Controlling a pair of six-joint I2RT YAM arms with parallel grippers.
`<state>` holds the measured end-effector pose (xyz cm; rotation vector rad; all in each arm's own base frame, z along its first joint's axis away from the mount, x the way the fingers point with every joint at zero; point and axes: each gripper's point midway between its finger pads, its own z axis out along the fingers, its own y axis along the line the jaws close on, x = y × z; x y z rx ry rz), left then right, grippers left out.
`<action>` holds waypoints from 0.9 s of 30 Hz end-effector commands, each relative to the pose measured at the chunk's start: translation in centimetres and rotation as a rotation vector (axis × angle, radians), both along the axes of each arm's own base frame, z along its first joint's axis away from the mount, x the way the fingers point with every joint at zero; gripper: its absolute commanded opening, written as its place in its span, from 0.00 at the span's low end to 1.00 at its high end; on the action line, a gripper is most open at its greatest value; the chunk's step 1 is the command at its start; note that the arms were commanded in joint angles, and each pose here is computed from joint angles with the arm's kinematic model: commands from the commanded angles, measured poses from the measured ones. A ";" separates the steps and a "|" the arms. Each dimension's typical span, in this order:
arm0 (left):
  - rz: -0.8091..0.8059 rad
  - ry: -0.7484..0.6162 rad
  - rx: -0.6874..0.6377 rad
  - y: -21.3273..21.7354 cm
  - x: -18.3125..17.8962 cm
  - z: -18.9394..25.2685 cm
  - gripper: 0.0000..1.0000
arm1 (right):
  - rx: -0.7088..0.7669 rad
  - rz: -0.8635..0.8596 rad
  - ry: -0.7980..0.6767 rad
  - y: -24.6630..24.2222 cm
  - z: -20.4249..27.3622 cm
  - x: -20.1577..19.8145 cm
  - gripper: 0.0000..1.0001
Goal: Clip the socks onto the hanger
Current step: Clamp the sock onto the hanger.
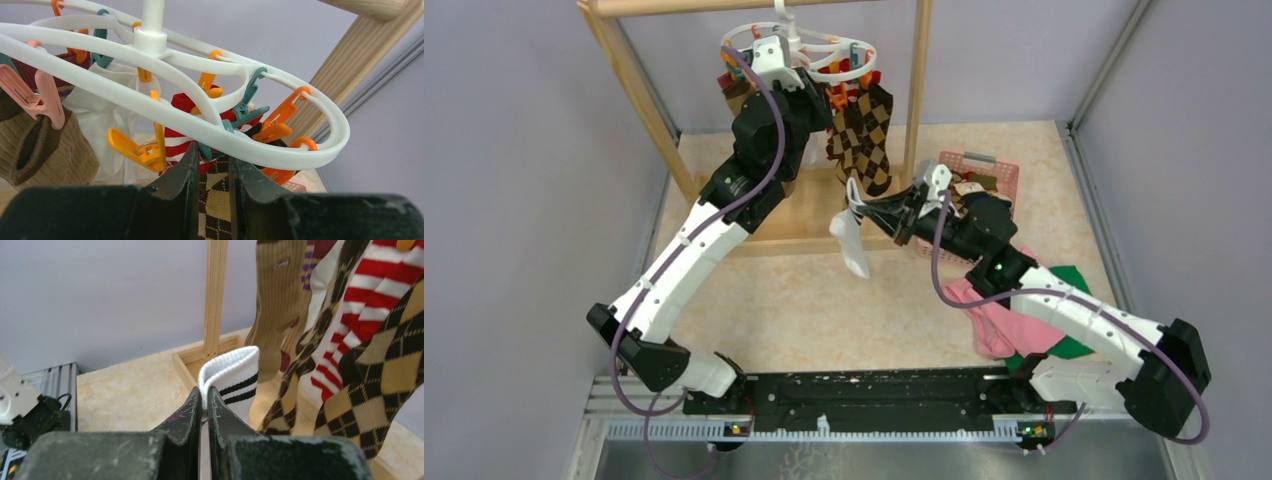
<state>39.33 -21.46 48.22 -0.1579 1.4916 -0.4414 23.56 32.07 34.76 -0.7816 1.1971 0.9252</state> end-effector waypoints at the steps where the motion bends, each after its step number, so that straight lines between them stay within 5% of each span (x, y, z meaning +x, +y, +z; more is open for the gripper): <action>1: 0.017 -0.083 -0.037 1.3 -1.0 3.2 0.20 | 0.060 0.014 -0.122 1.6 5.5 1.1 0.00; 16: 0.010 -0.084 -0.029 1.3 -1.2 3.1 0.20 | 0.099 0.000 -0.147 6.1 8.5 6.0 0.00; 27: 0.004 -0.083 -0.027 1.4 -1.4 3.1 0.19 | 0.123 -0.102 -0.150 5.1 10.0 9.7 0.00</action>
